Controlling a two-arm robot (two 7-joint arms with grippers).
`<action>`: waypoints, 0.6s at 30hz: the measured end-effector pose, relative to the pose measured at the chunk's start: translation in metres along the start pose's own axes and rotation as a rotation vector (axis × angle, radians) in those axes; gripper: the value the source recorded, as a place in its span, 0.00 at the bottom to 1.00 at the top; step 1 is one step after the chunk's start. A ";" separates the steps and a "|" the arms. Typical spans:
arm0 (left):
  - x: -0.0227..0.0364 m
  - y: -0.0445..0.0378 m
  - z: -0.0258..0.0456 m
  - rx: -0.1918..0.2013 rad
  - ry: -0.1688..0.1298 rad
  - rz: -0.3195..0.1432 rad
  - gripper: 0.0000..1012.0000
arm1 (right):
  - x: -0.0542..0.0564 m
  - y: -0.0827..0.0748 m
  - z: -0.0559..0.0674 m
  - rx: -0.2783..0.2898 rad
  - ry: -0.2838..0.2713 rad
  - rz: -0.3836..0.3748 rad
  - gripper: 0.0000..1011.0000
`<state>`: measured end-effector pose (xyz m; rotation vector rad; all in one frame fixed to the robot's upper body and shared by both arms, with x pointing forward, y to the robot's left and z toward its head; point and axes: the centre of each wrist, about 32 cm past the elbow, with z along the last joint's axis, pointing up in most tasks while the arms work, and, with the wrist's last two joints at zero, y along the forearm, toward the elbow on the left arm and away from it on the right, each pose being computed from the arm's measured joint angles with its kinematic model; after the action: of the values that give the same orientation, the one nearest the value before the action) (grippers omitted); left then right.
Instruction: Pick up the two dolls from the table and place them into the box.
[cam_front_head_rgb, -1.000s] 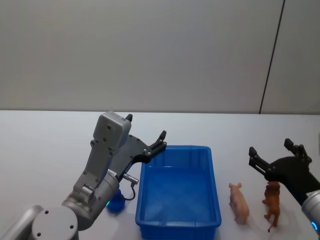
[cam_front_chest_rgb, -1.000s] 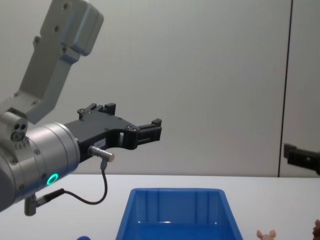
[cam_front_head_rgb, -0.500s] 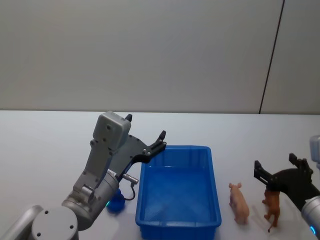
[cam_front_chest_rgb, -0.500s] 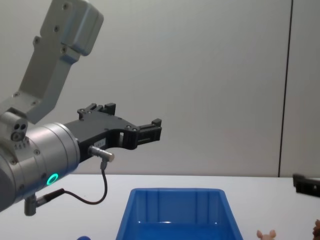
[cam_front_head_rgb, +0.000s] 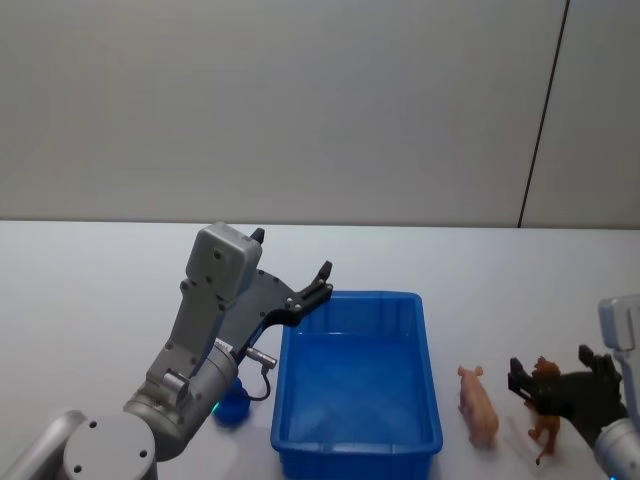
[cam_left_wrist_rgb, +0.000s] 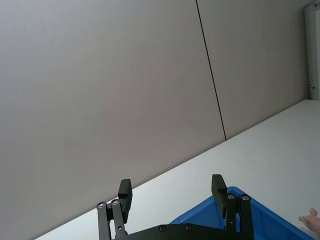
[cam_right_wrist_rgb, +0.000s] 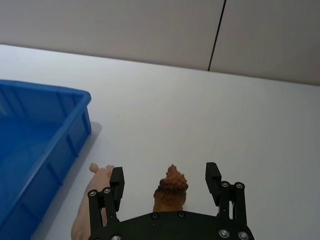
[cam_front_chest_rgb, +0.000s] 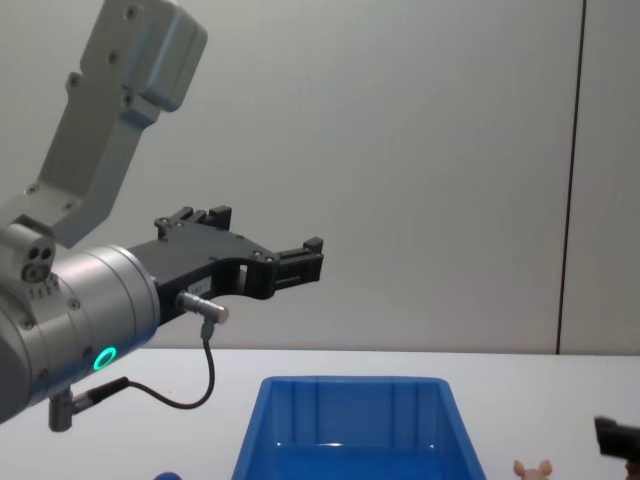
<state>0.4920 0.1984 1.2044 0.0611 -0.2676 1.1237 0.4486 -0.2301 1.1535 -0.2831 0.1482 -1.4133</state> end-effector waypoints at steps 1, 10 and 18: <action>0.0000 0.0000 0.0000 0.000 0.000 0.000 0.99 | -0.001 0.000 -0.002 -0.012 0.001 -0.006 0.99; 0.0000 0.0000 0.0000 0.000 0.000 0.000 0.99 | -0.009 -0.002 -0.010 -0.074 0.013 -0.047 0.99; 0.0000 0.0000 0.0000 0.000 0.000 0.000 0.99 | -0.012 -0.002 -0.017 -0.104 0.027 -0.068 0.99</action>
<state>0.4920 0.1984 1.2044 0.0612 -0.2676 1.1237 0.4405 -0.2200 1.1368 -0.3580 0.2369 -1.4795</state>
